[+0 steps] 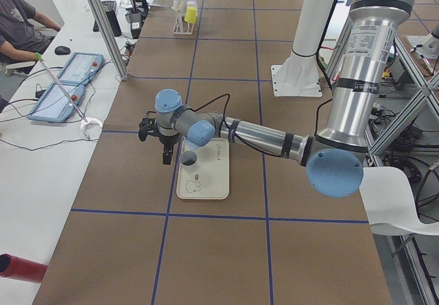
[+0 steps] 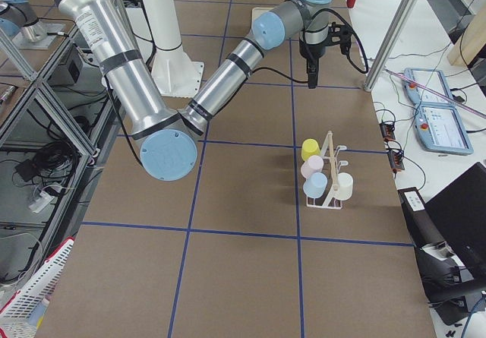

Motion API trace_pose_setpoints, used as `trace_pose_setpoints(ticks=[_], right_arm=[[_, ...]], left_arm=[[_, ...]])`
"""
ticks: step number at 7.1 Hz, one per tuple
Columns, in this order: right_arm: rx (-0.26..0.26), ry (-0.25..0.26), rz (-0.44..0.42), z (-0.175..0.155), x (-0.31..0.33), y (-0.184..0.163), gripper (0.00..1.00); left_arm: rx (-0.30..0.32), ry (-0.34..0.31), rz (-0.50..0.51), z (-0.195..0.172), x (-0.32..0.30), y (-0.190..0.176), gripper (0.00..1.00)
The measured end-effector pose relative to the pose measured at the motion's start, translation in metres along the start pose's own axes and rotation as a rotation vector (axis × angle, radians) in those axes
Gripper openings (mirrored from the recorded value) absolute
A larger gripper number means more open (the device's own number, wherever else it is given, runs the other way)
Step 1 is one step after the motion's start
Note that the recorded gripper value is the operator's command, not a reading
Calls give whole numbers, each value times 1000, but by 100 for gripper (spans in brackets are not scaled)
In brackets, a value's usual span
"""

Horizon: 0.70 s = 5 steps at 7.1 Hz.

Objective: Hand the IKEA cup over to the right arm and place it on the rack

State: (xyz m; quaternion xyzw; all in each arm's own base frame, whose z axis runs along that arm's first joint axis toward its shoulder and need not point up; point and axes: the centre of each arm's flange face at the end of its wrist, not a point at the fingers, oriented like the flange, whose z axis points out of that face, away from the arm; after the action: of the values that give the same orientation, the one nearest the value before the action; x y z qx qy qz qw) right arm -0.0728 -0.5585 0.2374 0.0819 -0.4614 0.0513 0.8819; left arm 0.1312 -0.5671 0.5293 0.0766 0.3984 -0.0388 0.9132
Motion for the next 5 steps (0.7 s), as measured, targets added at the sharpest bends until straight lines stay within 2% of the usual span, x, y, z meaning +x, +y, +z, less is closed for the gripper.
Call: trace_pose_setpoints(ticks=[2,5], right_arm=[[-4,1,-2,4,-2,4,99],[-5,2,-6,5,-4,5,99]], left_arm=[[-13,5,-6,22,-2,23,100],[-34,-20,1,43,-1,33,100]])
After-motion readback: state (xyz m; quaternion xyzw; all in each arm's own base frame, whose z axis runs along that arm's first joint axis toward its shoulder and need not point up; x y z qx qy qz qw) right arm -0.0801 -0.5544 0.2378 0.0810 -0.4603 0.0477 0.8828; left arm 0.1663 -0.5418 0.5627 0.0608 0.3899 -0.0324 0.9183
